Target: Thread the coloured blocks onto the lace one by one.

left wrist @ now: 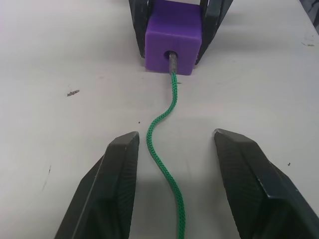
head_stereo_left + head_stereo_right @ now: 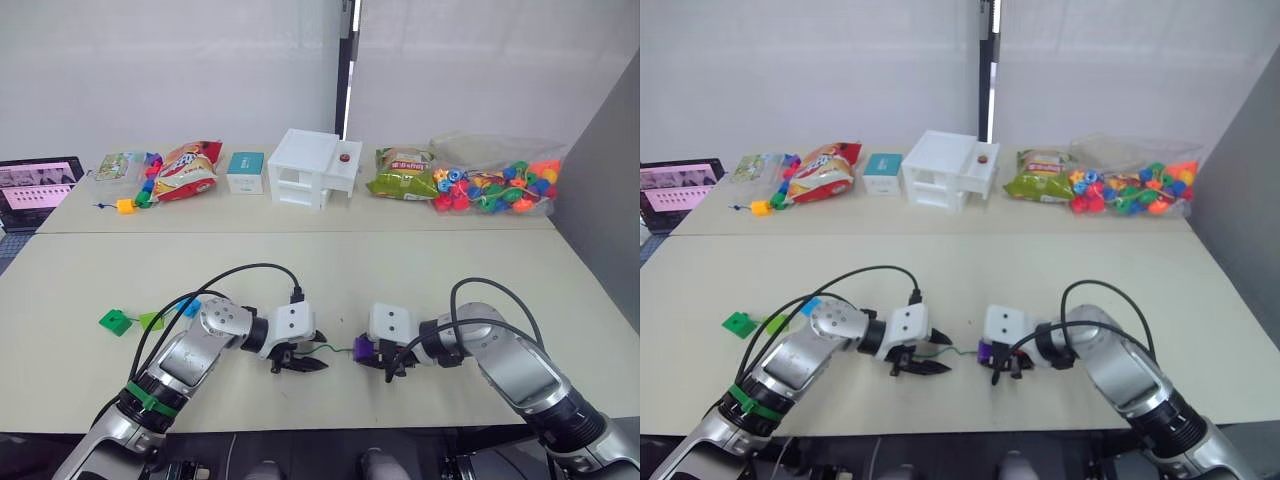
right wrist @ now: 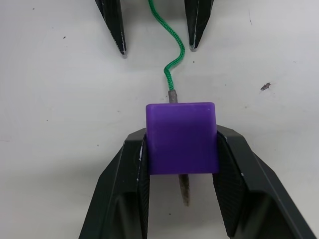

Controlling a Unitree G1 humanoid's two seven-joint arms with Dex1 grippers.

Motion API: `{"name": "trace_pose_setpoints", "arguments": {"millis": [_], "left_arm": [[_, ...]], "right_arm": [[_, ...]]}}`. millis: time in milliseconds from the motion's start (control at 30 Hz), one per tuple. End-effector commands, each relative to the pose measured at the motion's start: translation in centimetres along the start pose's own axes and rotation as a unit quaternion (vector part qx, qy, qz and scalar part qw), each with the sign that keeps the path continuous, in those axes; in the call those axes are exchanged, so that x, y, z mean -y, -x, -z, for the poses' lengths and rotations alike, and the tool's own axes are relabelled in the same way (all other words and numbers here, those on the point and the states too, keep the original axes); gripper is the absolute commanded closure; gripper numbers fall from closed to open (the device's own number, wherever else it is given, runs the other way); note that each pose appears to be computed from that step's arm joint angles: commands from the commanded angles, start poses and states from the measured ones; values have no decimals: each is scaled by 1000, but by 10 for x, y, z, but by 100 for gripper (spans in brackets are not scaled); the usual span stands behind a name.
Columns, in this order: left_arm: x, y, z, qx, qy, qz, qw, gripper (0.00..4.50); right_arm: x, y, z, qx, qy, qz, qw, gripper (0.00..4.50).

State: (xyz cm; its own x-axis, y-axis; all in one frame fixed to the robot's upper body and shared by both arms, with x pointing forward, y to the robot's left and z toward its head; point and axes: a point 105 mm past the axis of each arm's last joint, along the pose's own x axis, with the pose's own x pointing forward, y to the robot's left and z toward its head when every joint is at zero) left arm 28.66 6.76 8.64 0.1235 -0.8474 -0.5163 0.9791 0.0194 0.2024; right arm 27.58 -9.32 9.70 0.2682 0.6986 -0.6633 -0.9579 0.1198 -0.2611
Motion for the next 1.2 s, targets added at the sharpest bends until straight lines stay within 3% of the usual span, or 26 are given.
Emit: {"name": "trace_pose_setpoints", "arguments": {"millis": [33,133,167,667,967,1000,1033,1200], "left_arm": [[0,-1,-5,14,-6,0,1000,339],[0,-2,-6,16,-6,0,1000,440],[0,-3,-7,16,-6,1,1000,446],[-5,-29,-34,44,-21,3,999,446],[-3,-23,-30,33,-12,5,999,446],[-4,-20,-31,36,-9,2,999,391],[-5,-18,-31,39,-3,1,999,366],[-3,-6,-34,26,-14,18,999,199]], "right_arm": [[-7,-3,4,-5,-7,-13,1000,332],[-7,-3,4,-6,-8,-12,1000,332],[-7,-2,4,-6,-9,-12,1000,332],[-7,-5,4,-7,-9,-11,1000,332],[-4,-6,3,-7,-14,-2,1000,332],[-2,-6,3,-5,-15,5,1000,282],[0,-5,2,-1,-16,13,1000,225],[1,7,-5,18,-26,26,999,57]]}}
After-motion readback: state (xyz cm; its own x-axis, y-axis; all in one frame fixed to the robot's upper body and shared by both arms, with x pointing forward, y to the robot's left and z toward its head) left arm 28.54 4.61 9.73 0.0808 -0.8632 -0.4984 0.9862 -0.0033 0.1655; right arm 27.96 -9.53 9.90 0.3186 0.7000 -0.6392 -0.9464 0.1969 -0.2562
